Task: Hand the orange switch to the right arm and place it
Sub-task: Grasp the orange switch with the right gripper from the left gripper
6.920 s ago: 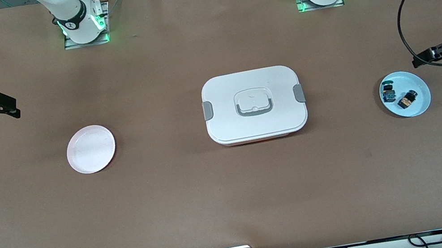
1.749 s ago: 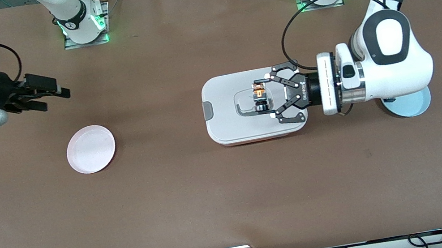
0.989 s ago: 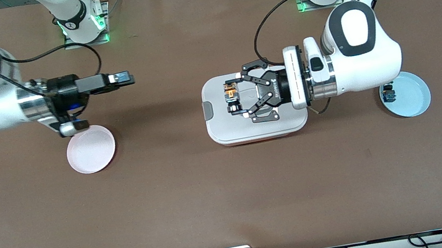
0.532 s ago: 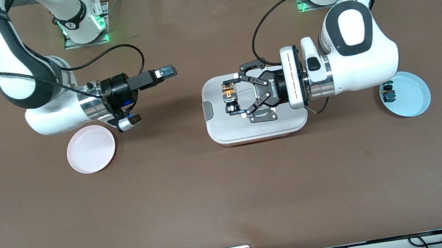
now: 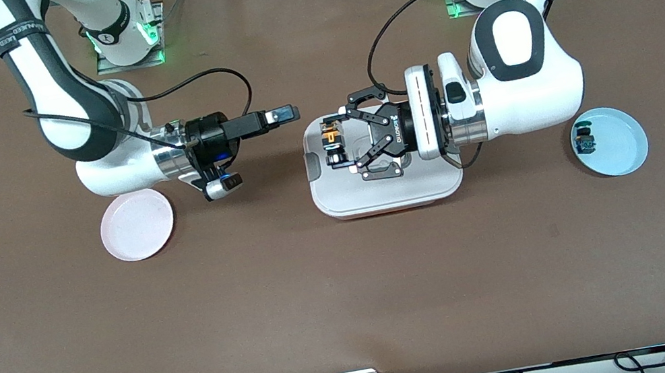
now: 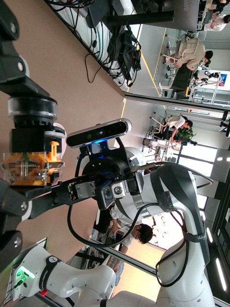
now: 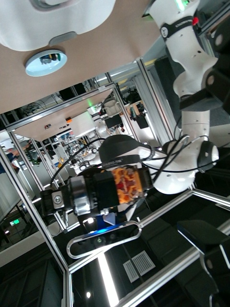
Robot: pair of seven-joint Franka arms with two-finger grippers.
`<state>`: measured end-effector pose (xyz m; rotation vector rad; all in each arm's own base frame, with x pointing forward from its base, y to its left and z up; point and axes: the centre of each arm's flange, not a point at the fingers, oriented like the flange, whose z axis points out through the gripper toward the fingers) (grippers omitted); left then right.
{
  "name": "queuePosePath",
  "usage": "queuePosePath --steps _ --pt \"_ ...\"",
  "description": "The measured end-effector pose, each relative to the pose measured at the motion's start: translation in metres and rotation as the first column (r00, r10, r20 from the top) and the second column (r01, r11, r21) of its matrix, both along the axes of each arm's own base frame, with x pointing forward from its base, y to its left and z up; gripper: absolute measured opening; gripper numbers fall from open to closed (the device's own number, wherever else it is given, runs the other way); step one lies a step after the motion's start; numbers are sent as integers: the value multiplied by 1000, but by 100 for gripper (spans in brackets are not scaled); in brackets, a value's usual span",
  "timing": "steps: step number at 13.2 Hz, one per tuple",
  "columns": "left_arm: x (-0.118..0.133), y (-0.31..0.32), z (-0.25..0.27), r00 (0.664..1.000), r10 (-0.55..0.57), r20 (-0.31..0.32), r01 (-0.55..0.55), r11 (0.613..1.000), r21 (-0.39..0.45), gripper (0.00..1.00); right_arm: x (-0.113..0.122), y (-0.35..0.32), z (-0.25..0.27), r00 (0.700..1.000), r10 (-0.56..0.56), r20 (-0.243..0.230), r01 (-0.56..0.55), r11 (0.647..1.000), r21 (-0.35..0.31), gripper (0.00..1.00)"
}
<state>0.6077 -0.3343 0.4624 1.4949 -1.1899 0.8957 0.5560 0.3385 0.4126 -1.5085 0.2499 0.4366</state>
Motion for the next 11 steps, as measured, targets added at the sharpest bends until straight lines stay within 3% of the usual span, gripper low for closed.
queuePosePath --steps 5,7,11 --pt "-7 -12 1 1000 -16 -4 16 1000 -7 72 14 13 13 997 -69 25 69 997 16 100" --pt "-10 -19 3 999 -8 -31 7 999 -47 72 16 16 11 996 -81 34 80 996 26 100" --pt "-21 -37 4 998 10 -61 -14 997 -76 72 16 19 6 993 -86 86 83 996 35 97"
